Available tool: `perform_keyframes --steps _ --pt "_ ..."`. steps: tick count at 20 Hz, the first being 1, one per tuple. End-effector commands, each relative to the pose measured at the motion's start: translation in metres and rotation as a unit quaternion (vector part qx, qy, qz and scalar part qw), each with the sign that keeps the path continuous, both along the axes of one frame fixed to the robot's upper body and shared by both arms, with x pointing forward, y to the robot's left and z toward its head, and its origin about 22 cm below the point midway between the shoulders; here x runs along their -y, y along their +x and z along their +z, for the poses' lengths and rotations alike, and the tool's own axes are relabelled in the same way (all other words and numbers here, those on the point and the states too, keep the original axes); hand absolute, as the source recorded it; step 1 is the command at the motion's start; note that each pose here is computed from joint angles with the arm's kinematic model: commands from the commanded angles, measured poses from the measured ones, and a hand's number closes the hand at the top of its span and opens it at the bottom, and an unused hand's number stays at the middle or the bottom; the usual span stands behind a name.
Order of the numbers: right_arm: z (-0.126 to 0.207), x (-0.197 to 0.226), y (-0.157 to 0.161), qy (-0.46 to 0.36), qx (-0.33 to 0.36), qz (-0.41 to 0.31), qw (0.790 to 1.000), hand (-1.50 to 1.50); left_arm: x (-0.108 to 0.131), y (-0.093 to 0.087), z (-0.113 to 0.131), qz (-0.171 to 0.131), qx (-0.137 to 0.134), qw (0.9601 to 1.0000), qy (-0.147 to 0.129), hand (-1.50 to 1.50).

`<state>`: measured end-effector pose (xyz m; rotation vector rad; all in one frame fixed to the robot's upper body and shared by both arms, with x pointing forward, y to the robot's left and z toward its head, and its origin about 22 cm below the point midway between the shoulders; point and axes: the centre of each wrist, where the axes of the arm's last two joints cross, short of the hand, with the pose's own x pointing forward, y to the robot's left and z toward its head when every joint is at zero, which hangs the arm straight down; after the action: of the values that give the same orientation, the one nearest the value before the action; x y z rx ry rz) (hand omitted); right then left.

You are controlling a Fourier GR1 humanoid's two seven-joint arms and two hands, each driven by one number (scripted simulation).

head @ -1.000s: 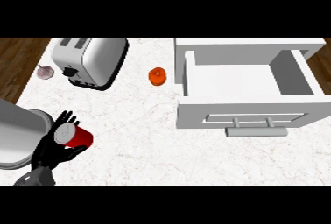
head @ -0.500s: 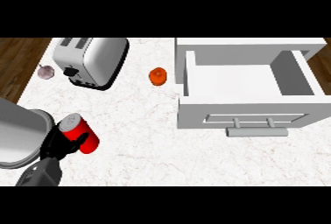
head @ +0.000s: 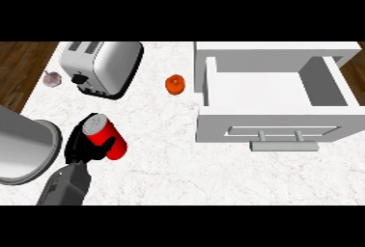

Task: Pick up the can, place it into the drawer and close the drawer

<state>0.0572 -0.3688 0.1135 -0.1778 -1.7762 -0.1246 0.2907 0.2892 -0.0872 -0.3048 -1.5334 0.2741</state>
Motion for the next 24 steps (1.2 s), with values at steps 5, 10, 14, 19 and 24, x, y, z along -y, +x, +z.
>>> perform_keyframes --steps 5,10,14,19,24 --pt "0.0 -0.003 0.006 0.003 0.007 0.006 1.0 -1.5 0.081 0.012 0.034 0.02 0.015 0.9997 -0.007 1.5" --pt "0.003 -0.006 0.003 0.006 -0.003 -0.006 1.0 -1.5 0.087 0.032 0.095 0.02 0.063 0.9972 0.034 1.5" --pt "0.003 0.003 -0.004 -0.007 0.005 -0.007 1.0 -1.5 0.096 0.031 0.127 0.011 0.063 0.9971 0.042 1.5" --pt "-0.004 0.004 -0.004 0.005 0.012 -0.01 1.0 -1.5 0.114 0.052 0.177 0.018 0.084 0.9948 0.054 1.5" --pt "0.002 -0.002 0.001 0.008 0.008 -0.007 1.0 -1.5 0.136 0.061 0.207 0.014 0.087 0.9939 0.066 1.5"
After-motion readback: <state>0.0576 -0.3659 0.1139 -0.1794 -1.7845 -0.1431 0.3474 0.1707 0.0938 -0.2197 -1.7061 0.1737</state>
